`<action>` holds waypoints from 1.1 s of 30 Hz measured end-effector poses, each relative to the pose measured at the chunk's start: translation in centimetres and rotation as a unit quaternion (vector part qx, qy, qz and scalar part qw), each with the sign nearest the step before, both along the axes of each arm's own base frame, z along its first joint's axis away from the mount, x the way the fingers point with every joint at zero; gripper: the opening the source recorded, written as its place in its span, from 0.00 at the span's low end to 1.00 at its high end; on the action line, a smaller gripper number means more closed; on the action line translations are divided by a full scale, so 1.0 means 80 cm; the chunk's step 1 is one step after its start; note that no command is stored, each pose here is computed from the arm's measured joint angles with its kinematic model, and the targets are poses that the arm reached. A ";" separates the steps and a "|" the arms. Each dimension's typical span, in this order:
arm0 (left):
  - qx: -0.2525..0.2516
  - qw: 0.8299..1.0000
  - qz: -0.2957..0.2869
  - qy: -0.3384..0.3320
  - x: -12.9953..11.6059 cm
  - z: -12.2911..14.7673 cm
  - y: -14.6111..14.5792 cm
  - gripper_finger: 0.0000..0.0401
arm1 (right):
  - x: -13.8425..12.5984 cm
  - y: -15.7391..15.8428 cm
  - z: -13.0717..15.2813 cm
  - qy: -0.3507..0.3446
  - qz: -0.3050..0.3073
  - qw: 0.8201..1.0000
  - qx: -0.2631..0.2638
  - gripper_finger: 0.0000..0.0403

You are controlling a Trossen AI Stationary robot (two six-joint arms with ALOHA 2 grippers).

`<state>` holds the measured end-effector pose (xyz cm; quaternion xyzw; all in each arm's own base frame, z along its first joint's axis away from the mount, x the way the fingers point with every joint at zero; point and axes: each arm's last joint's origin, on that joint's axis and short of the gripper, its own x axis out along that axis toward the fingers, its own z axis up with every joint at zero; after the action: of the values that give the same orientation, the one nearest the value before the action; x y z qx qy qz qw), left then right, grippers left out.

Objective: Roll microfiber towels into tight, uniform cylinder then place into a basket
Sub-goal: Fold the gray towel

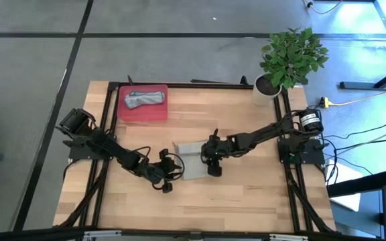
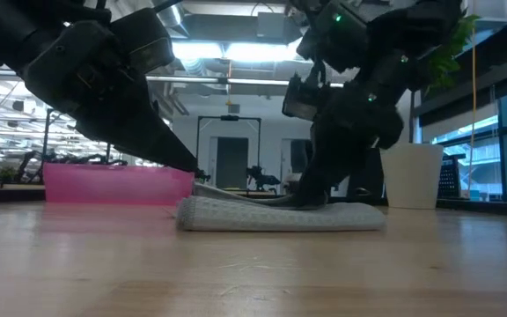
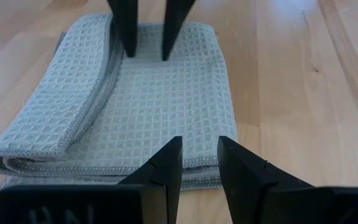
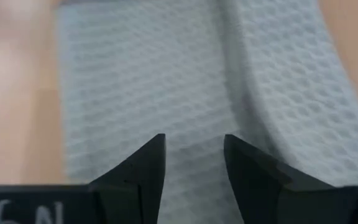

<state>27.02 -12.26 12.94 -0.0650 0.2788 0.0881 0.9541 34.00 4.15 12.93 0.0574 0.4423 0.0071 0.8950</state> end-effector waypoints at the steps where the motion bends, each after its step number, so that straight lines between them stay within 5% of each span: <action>1: 0.000 1.000 0.000 0.000 0.000 0.000 0.000 0.23 | 0.000 -0.002 -0.001 0.001 -0.005 1.000 -0.009 0.41; 25: -0.003 1.000 -0.005 0.003 0.000 0.000 0.000 0.23 | 0.016 -0.079 0.013 -0.076 -0.119 0.981 -0.132 0.41; 33: -0.003 1.000 -0.005 0.003 0.000 0.000 -0.001 0.23 | 0.020 -0.079 0.016 -0.097 -0.102 0.984 -0.113 0.41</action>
<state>27.01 -12.30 12.92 -0.0666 0.2819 0.0825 0.9536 35.61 -2.19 14.22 -0.0005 0.3429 -0.1285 0.9306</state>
